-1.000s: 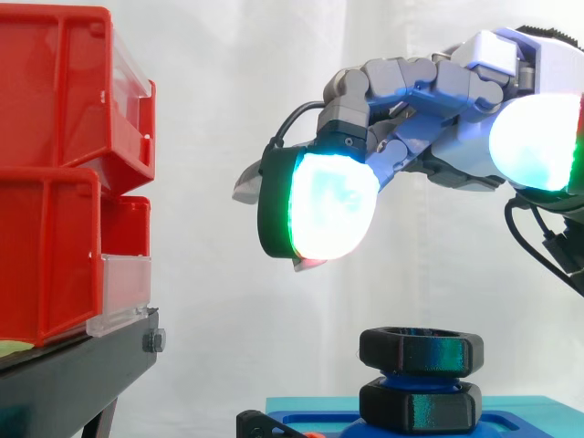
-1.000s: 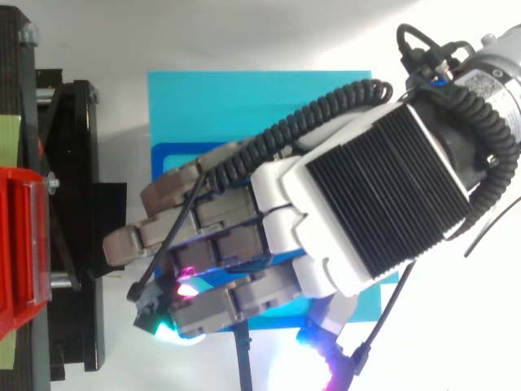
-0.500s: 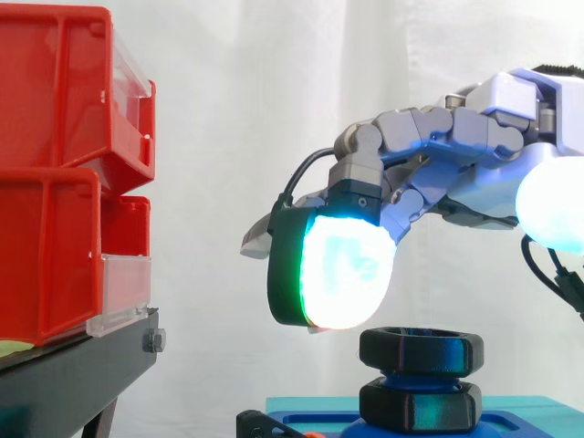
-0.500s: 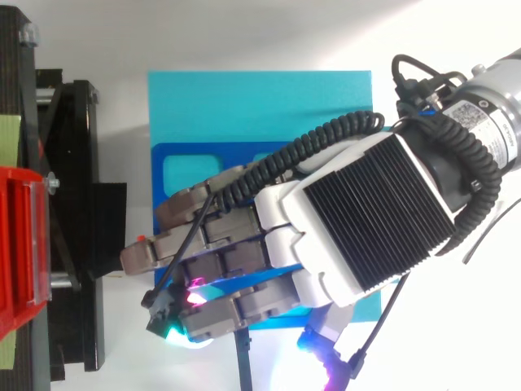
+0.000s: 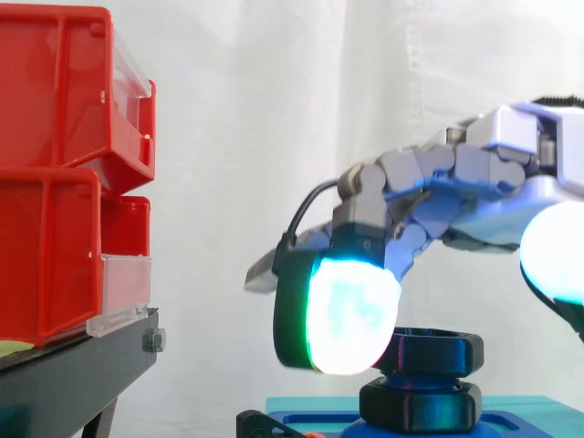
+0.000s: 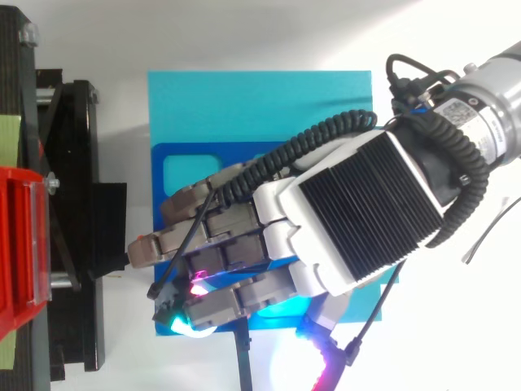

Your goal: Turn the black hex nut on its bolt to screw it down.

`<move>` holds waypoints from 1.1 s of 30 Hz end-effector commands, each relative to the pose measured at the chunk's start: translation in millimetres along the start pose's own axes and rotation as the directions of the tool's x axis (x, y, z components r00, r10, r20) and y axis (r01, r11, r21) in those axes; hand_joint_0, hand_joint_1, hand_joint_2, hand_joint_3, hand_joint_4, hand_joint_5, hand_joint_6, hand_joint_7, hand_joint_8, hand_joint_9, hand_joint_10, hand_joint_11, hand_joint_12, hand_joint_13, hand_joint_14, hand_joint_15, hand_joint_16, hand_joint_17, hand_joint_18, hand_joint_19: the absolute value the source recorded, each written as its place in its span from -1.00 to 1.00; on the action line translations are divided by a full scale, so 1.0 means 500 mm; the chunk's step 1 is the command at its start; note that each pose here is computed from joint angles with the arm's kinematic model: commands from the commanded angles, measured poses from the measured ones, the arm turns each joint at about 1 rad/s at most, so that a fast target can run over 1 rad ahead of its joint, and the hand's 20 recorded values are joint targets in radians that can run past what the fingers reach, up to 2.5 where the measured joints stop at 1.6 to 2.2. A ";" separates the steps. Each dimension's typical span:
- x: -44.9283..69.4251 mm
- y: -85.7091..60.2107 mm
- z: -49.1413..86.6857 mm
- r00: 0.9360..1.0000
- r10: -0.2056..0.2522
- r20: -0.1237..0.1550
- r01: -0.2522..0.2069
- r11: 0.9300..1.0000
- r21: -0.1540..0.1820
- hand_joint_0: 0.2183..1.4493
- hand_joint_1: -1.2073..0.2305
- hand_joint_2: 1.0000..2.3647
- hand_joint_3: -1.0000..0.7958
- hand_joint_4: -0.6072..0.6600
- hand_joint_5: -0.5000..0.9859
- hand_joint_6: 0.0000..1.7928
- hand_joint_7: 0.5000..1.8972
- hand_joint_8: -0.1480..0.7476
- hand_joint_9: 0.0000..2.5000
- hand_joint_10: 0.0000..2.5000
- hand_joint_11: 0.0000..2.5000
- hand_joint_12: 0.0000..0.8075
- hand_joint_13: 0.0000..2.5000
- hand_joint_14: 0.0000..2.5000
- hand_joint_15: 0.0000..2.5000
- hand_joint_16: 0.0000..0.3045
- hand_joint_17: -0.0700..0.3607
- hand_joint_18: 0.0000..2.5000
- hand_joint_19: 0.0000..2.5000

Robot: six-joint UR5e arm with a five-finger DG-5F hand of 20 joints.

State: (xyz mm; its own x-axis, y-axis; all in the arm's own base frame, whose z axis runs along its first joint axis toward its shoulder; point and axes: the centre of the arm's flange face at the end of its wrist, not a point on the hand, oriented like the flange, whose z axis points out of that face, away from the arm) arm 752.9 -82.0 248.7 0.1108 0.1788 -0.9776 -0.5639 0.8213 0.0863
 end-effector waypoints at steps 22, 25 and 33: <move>0.012 -0.034 -0.011 0.999 0.025 0.020 -0.025 1.000 -0.006 -0.51 0.27 -1.00 -0.44 0.28 -0.34 -0.44 0.09 -0.01 -0.29 -0.99 -0.73 -0.19 -0.59 -0.99 -0.86 -0.65 -0.12 -0.65 -0.56; 0.012 -0.040 -0.018 1.000 0.026 0.016 -0.026 1.000 0.000 -0.51 0.27 -1.00 -0.44 0.30 -0.34 -0.44 0.10 -0.01 -0.29 -0.99 -0.73 -0.20 -0.59 -0.99 -0.86 -0.65 -0.12 -0.65 -0.55; 0.009 -0.053 -0.034 1.000 0.023 0.011 -0.023 1.000 -0.010 -0.50 0.26 -1.00 -0.44 0.32 -0.34 -0.44 0.07 -0.02 -0.29 -0.99 -0.73 -0.21 -0.59 -0.99 -0.86 -0.65 -0.12 -0.65 -0.55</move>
State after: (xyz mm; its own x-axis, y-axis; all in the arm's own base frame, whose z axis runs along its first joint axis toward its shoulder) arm 755.3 -109.1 239.0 0.1074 0.2049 -0.9729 -0.5742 0.8116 0.1076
